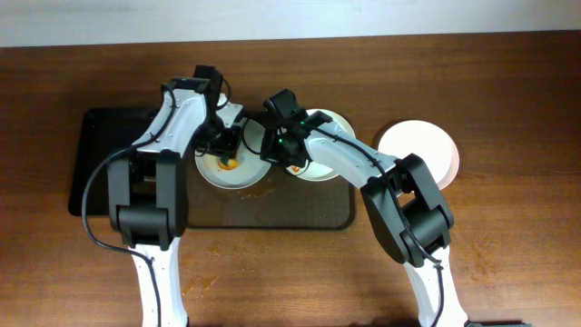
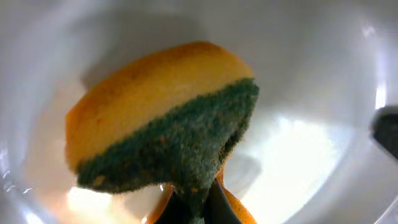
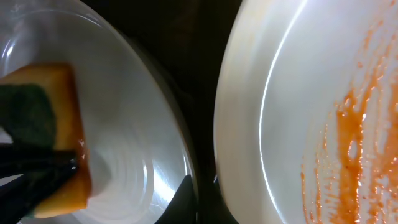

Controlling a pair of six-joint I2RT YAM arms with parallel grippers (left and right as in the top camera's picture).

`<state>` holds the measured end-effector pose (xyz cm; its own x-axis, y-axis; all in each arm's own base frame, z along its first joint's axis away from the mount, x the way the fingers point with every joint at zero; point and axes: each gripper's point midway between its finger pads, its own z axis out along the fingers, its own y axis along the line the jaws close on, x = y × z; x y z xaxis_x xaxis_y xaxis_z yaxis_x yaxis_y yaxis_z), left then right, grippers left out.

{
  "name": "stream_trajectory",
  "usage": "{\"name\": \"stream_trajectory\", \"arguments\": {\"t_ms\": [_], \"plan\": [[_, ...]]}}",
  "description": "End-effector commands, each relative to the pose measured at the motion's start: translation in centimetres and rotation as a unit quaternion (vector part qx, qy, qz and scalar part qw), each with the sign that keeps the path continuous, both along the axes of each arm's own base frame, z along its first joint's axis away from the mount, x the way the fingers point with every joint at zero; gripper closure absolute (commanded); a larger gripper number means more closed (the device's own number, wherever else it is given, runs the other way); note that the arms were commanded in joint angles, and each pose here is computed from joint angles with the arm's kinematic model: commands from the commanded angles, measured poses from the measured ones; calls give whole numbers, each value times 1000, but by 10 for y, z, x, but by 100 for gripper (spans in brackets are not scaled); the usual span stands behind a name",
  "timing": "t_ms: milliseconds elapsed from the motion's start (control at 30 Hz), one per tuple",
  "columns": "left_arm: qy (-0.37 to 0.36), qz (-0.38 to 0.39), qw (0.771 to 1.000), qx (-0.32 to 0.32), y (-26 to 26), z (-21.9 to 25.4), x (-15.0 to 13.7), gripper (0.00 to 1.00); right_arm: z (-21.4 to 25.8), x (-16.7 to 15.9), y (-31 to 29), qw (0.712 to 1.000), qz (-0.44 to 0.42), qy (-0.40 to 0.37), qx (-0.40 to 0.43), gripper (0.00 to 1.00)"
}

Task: Clean dirty plates on tray and stack at the side
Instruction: 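Scrub the plate with the sponge while the right gripper holds its rim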

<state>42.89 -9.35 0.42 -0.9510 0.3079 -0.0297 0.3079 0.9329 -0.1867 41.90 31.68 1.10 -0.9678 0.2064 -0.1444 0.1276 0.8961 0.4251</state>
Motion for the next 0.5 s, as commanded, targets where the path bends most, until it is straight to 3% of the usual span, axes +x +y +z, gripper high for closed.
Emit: {"name": "stream_trajectory", "arguments": {"t_ms": [0,100,200,300,333,467], "plan": [[19,79,996,47,9,-39,-2,99,-7,-3,5,1000,11,5,4,96],[8,183,972,150,50,-39,1,99,-7,-3,5,1000,11,5,4,96],[36,188,964,184,63,-37,-16,99,-7,-2,5,1000,11,5,4,96],[103,174,957,207,68,-30,-51,99,-6,-4,9,1000,19,7,15,96],[122,167,956,208,67,-28,-60,99,-5,-5,11,1000,21,6,15,96],[185,51,979,67,23,-22,-82,99,-4,-4,15,1000,24,-2,18,96]]}}
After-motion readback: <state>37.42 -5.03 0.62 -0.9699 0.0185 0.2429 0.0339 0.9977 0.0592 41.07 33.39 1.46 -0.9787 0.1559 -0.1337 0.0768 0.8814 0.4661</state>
